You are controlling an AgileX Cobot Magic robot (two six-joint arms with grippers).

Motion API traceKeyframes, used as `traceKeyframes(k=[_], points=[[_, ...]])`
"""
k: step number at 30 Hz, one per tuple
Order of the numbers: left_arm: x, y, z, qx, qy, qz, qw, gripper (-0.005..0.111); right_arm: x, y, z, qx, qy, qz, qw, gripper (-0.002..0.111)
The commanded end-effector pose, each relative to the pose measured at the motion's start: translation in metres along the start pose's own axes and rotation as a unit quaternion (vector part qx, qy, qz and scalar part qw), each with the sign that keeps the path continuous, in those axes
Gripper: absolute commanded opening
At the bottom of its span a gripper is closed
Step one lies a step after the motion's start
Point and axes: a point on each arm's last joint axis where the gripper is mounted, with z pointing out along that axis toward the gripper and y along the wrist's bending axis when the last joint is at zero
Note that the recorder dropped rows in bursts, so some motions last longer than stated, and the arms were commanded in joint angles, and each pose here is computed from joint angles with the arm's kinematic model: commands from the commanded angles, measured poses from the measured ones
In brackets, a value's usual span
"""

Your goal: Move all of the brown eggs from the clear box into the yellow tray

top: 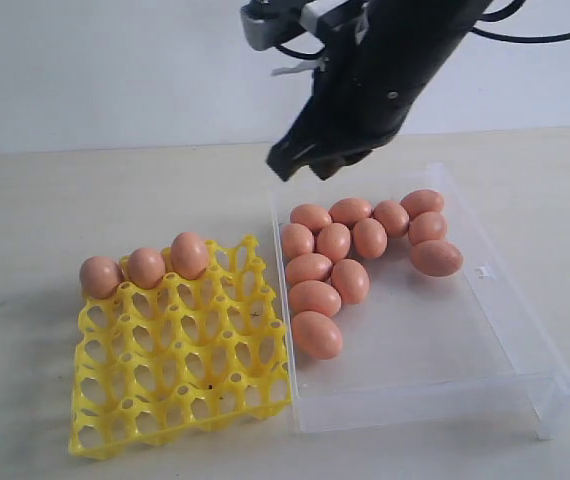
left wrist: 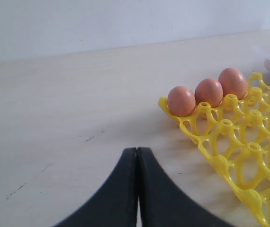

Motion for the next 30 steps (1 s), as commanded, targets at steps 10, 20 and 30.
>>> traceKeyframes(k=[10, 20, 30], points=[[-0.002, 0.0, -0.001, 0.001, -0.01, -0.001, 1.0, 0.0, 0.021, -0.084, 0.076, 0.066, 0.054, -0.03, 0.996, 0.028], [-0.002, 0.0, -0.001, 0.001, -0.01, -0.001, 1.0, 0.0, 0.04, -0.096, 0.121, 0.082, 0.127, -0.071, 0.986, 0.049], [-0.002, 0.0, -0.001, 0.001, -0.01, -0.001, 1.0, 0.0, 0.058, -0.1, 0.129, 0.08, 0.16, -0.061, 0.982, 0.049]])
